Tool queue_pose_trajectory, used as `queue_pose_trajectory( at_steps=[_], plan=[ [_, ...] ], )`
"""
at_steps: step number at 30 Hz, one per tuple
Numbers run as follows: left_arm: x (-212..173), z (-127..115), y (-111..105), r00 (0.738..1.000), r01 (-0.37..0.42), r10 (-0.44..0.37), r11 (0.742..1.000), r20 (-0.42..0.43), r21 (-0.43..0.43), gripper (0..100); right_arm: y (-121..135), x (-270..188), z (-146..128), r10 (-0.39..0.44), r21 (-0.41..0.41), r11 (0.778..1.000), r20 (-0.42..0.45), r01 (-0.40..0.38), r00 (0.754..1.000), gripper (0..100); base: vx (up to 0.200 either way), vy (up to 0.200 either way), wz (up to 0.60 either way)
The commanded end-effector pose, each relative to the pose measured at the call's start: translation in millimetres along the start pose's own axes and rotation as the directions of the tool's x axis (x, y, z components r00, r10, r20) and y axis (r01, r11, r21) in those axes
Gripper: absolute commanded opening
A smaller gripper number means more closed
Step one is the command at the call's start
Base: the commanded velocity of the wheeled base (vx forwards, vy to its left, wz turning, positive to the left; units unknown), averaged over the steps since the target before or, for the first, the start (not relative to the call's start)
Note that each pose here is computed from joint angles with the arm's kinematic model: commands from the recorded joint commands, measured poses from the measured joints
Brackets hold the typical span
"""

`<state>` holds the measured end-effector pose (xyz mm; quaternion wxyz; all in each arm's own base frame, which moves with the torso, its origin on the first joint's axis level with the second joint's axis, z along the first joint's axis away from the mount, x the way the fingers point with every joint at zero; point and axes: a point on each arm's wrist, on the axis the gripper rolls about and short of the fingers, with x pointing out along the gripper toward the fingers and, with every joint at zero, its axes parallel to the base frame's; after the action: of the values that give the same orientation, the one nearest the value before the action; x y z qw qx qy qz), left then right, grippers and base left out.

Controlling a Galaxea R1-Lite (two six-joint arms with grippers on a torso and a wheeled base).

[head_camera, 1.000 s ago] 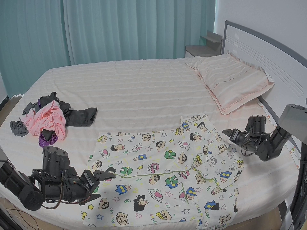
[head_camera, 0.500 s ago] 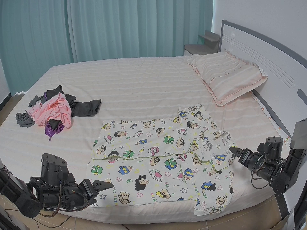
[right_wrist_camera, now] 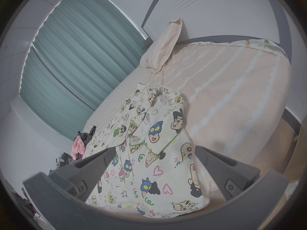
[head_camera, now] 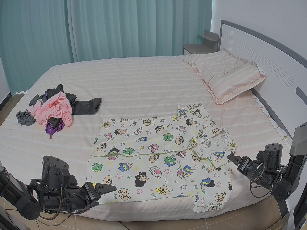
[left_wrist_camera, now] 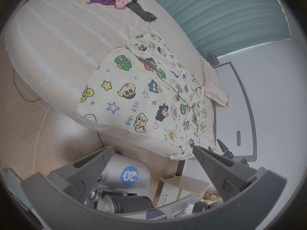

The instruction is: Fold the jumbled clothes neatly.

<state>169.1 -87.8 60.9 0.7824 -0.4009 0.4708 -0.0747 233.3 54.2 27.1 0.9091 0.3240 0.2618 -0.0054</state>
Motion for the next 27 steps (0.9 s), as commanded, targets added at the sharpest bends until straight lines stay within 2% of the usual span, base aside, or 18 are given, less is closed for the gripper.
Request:
queue_pose_trajectory(
  at_steps=[1,5,10,16,17,19,20,22,27],
  plan=[
    [1,0,1,1.000,-0.003,0.003,1.000,-0.007,-0.006,100,0,0,-1,-0.002,-0.001,1.000,-0.004,0.002,1.000,100,0.000,0.200,0.00],
    [1,0,2,1.000,-0.007,0.007,1.000,-0.011,-0.002,100,-1,-1,-1,-0.005,-0.001,1.000,-0.007,0.005,1.000,100,0.000,0.200,0.00],
    [12,-3,8,0.997,-0.063,0.063,0.998,-0.041,0.001,100,-1,-3,-1,-0.003,-0.001,1.000,-0.005,0.003,1.000,100,0.000,0.200,0.00],
    [27,-13,12,0.987,-0.141,0.143,0.990,-0.073,0.032,100,-1,-3,-1,-0.004,-0.001,1.000,-0.004,0.004,1.000,100,0.000,0.000,0.00],
    [35,-19,15,0.978,-0.199,0.202,0.978,-0.049,0.058,100,-1,-3,-1,-0.003,-0.001,1.000,-0.003,0.003,1.000,100,0.000,0.000,0.00],
    [40,-23,16,0.972,-0.228,0.232,0.971,-0.042,0.074,100,-1,-4,-1,-0.002,-0.001,1.000,-0.001,0.002,1.000,100,0.000,0.000,0.00],
    [50,-31,18,0.960,-0.276,0.280,0.955,-0.022,0.110,100,0,-4,0,-0.001,-0.001,1.000,0.000,0.001,1.000,100,0.000,0.000,0.00],
    [59,-37,19,0.954,-0.298,0.301,0.945,-0.003,0.134,100,0,-5,0,0.002,-0.001,1.000,0.001,-0.002,1.000,100,0.000,0.000,0.00],
    [76,-39,23,0.957,-0.289,0.288,0.946,0.028,0.148,100,0,-5,0,0.002,0.000,1.000,0.003,-0.002,1.000,100,0.000,0.000,0.00]
  ],
)
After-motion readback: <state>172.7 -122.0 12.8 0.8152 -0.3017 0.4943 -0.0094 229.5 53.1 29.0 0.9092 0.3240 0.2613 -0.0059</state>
